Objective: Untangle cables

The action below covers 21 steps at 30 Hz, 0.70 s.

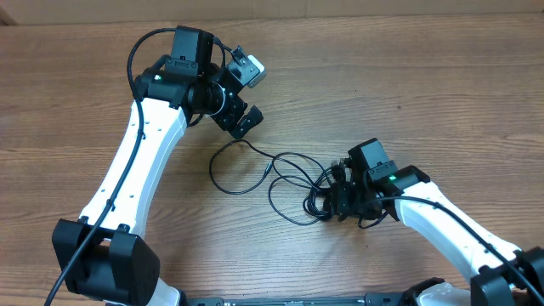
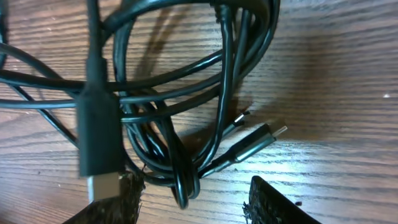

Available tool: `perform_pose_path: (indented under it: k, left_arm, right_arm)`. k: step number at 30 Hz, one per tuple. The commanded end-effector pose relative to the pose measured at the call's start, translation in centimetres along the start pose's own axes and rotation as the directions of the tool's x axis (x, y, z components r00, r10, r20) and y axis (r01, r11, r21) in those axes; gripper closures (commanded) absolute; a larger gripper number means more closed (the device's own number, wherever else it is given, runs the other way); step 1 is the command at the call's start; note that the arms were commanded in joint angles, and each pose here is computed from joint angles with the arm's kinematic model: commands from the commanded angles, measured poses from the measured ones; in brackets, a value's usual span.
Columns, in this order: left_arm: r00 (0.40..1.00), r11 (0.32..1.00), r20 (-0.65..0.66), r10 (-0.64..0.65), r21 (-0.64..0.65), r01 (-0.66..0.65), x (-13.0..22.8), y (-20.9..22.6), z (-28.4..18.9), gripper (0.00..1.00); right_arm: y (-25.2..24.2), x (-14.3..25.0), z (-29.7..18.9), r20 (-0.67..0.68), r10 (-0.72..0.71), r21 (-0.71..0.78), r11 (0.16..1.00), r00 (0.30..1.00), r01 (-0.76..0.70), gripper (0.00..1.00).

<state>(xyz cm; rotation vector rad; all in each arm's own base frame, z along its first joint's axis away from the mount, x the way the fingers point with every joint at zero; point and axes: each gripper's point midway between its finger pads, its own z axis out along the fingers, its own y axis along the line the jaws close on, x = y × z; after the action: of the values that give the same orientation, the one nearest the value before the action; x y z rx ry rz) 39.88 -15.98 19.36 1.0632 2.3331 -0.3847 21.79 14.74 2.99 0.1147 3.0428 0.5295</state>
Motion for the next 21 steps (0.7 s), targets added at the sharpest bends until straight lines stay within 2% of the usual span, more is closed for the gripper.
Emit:
perform_pose_path:
  k: [1, 9, 11, 14, 21]
  left_arm:
    - [1.0, 1.0, 0.004, -0.014, 0.018, 0.014, -0.2, -0.3, 0.2, 0.0]
    - [1.0, 1.0, 0.004, -0.014, 0.018, 0.014, -0.2, -0.3, 0.2, 0.0]
    - [1.0, 1.0, 0.004, -0.014, 0.018, 0.014, -0.2, -0.3, 0.2, 0.0]
    - [1.0, 1.0, 0.004, -0.014, 0.018, 0.014, -0.2, -0.3, 0.2, 0.0]
    - [1.0, 1.0, 0.004, -0.014, 0.018, 0.014, -0.2, -0.3, 0.2, 0.0]
  right_arm:
    - [0.6, 0.5, 0.4, -0.02, -0.049, -0.012, 0.999, 0.999, 0.048, 0.46]
    - [1.9, -0.4, 0.8, 0.043, -0.12, -0.006, 0.993, 0.992, 0.121, 0.46]
    - [1.8, -0.9, 0.9, 0.064, -0.124, 0.003, 0.992, 0.99, 0.124, 0.5]
    - [1.6, -1.0, 1.5, 0.052, -0.121, 0.01, 0.993, 0.991, 0.12, 0.55]
    - [0.7, -0.4, 3.3, -0.009, -0.103, 0.041, 0.994, 0.995, 0.103, 0.56]
